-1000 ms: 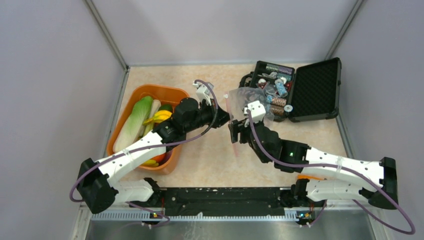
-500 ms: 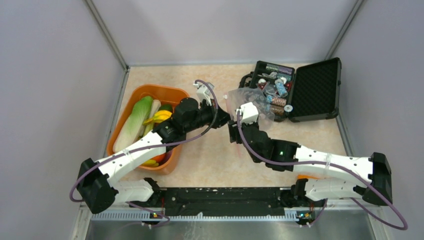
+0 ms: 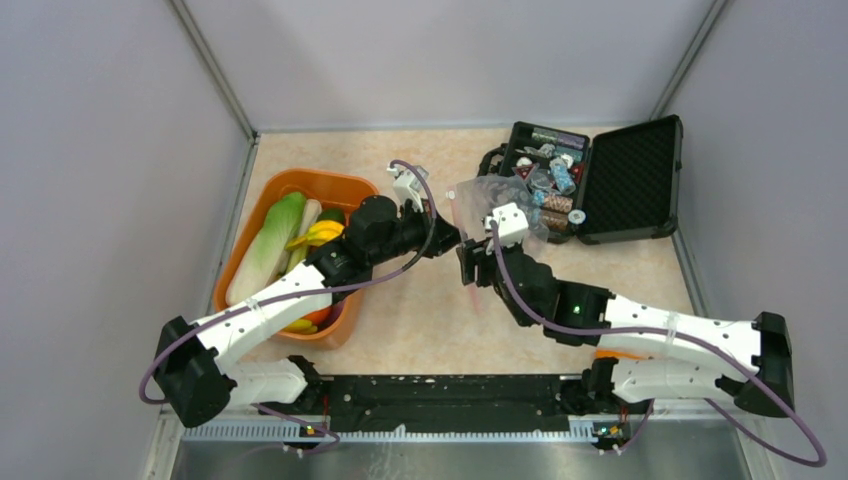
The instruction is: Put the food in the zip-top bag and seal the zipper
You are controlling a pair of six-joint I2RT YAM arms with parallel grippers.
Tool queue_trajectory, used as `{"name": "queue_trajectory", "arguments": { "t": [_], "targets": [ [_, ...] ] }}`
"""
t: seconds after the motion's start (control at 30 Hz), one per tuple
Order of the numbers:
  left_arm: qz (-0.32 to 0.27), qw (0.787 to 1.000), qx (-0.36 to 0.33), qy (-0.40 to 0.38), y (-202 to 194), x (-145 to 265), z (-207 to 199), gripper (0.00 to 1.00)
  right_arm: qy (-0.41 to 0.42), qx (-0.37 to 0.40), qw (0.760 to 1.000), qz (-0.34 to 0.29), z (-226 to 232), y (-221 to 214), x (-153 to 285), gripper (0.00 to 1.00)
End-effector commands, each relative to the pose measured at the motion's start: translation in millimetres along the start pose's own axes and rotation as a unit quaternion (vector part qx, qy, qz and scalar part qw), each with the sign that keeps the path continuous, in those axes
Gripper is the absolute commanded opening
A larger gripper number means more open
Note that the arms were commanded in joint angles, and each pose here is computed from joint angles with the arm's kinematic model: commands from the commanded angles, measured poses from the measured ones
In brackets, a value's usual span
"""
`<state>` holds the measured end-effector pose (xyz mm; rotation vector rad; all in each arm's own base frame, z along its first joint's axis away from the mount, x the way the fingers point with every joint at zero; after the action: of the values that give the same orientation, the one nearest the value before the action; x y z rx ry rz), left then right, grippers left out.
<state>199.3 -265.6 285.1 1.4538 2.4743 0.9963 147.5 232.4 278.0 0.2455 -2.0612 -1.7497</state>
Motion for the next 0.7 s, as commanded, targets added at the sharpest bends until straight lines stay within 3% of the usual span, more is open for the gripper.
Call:
{"name": "queue_trajectory", "arguments": {
  "t": [0.0,0.37,0.47,0.67],
  "targets": [
    [-0.017,0.999,-0.012,-0.027,13,2,-17,0.00,0.004,-0.005,1.000,-0.013,1,2,-2,0.60],
    [-0.018,1.000,-0.012,-0.020,12,3,-15,0.00,-0.009,-0.020,1.000,-0.015,-1,4,-2,0.48],
    [-0.018,1.000,-0.013,-0.017,12,2,-14,0.00,0.001,-0.028,0.999,-0.024,-3,5,1,0.40],
    [-0.014,1.000,-0.014,-0.022,11,2,-15,0.00,-0.002,-0.033,0.999,0.001,-8,-6,-3,0.43]
  ]
}}
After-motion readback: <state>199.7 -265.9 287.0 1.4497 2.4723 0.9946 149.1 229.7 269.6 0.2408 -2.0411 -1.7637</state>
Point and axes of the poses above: each gripper's point midway between its finger pads, its own x axis back along the fingers, its own z axis along the line the jaws close on, y = z × x, the point moved 8 cm from there along x, back along the fingers, and after that the axes turned 11 degrees about x, right-handed, at the moved point
